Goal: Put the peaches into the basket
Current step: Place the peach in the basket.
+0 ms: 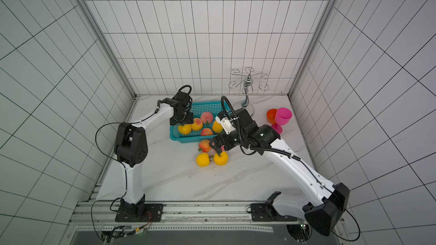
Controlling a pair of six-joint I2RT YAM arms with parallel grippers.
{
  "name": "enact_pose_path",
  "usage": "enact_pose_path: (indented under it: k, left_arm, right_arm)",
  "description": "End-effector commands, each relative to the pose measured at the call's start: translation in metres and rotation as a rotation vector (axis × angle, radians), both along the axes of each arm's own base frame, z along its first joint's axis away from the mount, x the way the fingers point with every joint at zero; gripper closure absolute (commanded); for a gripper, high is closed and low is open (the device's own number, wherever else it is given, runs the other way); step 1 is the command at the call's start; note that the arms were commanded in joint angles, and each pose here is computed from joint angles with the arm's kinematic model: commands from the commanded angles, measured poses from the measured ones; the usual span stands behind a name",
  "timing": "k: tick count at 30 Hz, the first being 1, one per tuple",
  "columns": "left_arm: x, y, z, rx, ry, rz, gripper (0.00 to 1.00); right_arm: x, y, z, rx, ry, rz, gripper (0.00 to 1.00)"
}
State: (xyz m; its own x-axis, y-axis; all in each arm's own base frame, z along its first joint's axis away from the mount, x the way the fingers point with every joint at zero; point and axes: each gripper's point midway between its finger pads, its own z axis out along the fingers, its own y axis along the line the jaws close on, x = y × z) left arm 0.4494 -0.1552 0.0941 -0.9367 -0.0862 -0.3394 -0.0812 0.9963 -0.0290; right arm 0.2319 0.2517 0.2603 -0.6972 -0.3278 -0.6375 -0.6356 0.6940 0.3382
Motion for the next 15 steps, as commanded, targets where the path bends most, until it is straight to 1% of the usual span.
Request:
enact_pose_path:
  k: [1,7,15]
  left_arm:
    - [0.007,0.0,0.01,-0.009,-0.035,-0.005,0.12]
    - [0.0,0.001,0.03,-0.025,-0.06,-0.012,0.11]
    - [-0.026,-0.005,0.066,-0.077,-0.094,-0.027,0.11]
  right_arm:
    - [0.0,-0.004,0.008,0.007,-0.012,0.002,0.01]
    - [0.0,-0.004,0.009,0.006,-0.015,-0.002,0.01]
    - [-0.001,-0.015,-0.002,-0.043,0.006,-0.04,0.01]
